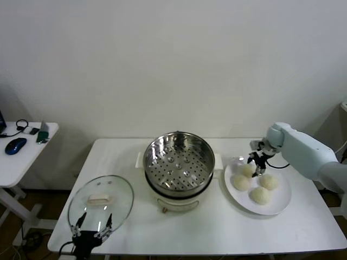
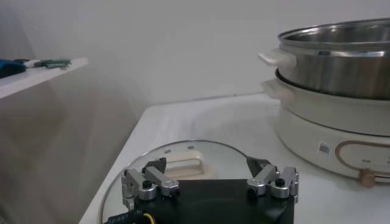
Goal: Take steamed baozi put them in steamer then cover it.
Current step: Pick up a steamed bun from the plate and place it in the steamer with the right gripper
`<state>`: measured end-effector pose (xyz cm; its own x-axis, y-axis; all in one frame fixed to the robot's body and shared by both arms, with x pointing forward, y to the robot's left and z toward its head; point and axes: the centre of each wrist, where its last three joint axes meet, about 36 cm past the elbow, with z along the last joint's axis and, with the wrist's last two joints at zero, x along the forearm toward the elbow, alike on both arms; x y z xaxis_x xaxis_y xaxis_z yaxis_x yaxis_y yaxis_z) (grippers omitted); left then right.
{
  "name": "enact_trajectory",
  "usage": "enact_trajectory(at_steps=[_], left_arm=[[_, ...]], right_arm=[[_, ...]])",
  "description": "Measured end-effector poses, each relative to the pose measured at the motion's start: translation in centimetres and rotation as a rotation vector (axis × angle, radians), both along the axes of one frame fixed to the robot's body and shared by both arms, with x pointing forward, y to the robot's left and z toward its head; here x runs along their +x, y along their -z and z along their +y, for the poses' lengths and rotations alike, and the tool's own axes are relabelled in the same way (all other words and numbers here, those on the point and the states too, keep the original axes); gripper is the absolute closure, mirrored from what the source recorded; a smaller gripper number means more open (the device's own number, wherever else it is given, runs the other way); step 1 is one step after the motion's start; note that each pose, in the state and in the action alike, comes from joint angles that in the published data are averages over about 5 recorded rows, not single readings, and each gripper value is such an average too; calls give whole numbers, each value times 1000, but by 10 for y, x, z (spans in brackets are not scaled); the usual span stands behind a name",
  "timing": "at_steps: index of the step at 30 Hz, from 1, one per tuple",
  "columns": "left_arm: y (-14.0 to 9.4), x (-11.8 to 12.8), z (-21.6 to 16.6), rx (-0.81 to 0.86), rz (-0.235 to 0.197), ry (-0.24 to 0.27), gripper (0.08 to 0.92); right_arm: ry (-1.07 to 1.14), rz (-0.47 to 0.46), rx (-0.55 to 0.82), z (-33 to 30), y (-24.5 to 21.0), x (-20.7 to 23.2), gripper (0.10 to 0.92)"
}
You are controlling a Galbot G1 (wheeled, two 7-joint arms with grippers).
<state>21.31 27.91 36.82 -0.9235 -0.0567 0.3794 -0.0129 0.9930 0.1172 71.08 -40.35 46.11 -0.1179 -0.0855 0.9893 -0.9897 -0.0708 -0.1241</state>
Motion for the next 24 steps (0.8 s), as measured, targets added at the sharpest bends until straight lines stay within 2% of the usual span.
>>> enact_trajectory(at_steps=[5,9,17,24], left_arm=[[0,-1,0,0,-1,0,177],[-1,-2,-1,2,-3,2,177],[-3,-1,-3,2,-11,7,177],[-2,1,-5,-3,-16,13,177]], right_arm=[[-25,-7,9,1,-14,4,386],[-79,-34,13,6,-44,9,386],[-342,-125,26,56,-149,19,386],[-688,-188,40,138,-231,0,386]])
